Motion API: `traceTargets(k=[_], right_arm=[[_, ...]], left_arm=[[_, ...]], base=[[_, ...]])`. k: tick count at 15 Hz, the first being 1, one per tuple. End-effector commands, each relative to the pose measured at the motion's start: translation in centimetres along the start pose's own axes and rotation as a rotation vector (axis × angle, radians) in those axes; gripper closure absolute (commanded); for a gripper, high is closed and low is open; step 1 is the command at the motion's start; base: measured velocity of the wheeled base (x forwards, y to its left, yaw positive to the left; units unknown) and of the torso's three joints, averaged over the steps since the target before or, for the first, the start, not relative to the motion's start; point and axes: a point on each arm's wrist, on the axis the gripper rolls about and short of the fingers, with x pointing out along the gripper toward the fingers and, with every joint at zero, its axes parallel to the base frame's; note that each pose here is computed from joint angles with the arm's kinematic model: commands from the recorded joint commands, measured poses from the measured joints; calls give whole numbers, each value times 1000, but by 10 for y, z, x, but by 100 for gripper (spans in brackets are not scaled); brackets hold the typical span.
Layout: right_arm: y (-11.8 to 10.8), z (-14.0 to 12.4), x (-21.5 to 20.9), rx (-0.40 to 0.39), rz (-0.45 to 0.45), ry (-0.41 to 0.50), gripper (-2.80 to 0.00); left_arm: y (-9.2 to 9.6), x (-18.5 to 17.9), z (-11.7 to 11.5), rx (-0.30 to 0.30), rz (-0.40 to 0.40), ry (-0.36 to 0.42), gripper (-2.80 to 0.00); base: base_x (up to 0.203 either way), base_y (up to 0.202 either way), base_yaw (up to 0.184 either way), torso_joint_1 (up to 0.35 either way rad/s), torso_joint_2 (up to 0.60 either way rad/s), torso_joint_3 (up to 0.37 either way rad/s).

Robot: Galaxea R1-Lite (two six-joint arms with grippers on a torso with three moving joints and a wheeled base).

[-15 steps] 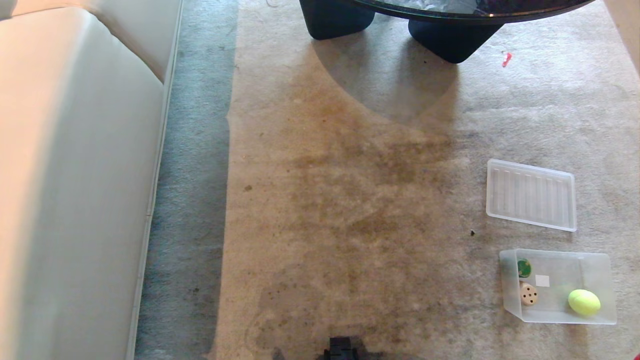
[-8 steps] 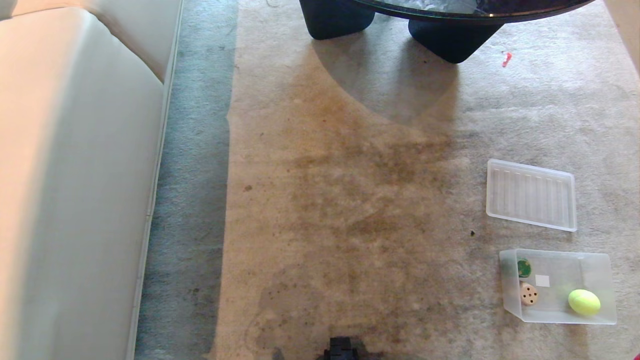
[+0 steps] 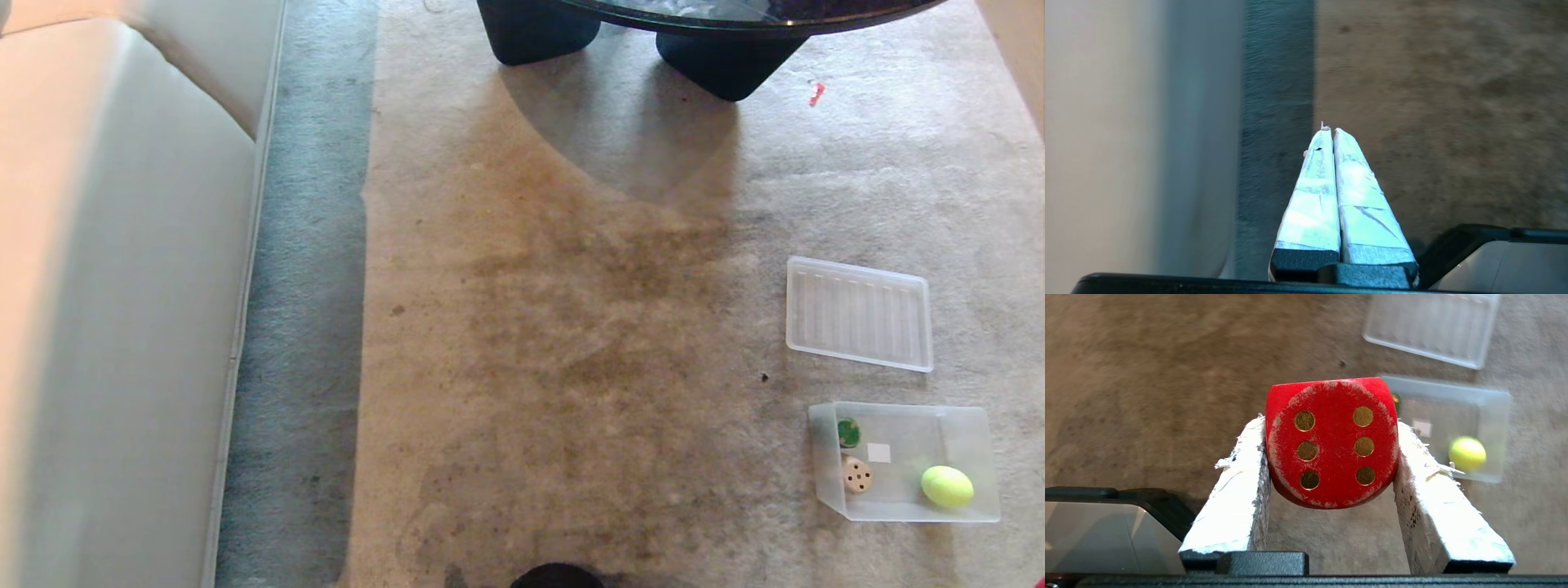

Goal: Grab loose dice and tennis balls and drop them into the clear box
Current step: Put the toys in the box

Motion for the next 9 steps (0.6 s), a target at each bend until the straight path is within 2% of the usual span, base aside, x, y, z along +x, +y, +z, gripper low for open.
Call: traceTargets(k=[1, 9], right_arm=[[0, 0, 0, -1, 1, 1, 0], [0, 0, 0, -1, 1, 1, 0]], left_arm=[[0, 0, 0, -1, 0, 0, 0], [0, 0, 0, -1, 0, 0, 0]], base=[[2, 8, -142, 3, -2, 7], [1, 11, -165, 2, 2, 3]])
